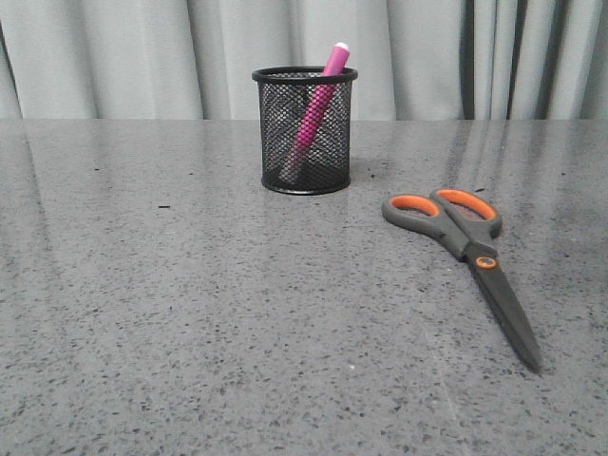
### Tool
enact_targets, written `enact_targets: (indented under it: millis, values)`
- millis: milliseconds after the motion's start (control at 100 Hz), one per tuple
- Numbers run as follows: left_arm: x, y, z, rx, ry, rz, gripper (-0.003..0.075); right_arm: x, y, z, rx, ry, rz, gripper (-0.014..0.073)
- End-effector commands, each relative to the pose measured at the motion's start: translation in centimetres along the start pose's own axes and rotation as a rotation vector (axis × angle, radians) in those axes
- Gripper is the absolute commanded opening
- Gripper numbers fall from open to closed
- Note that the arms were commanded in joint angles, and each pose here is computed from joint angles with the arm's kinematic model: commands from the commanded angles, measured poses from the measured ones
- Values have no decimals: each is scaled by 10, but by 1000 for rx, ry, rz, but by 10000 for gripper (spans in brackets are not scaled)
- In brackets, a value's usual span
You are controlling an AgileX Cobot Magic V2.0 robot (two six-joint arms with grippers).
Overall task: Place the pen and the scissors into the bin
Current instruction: 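Lower the right gripper onto the scissors and grasp the handles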
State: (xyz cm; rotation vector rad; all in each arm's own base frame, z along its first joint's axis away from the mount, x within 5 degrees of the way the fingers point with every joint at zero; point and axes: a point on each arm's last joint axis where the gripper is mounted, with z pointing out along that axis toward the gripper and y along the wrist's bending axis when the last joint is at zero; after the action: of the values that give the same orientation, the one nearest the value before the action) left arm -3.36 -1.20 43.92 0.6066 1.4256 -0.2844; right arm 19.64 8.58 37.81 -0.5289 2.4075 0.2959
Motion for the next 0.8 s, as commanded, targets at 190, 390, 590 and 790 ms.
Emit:
enact_targets:
  millis: [190,390,590,790]
  values:
    - [3,0,11,9,-8,-70,-20,-17,40,65,90,170,151,327]
    - [7,-2,10,64,37,-76,-20,-14,41,101,127,274,218,435]
    - [8,-2,8,114,38,-73,-20,-11,42,119,144,316,253,456]
    - [8,-1,8,135,35,-69,-20,-8,42,139,169,360,307,423]
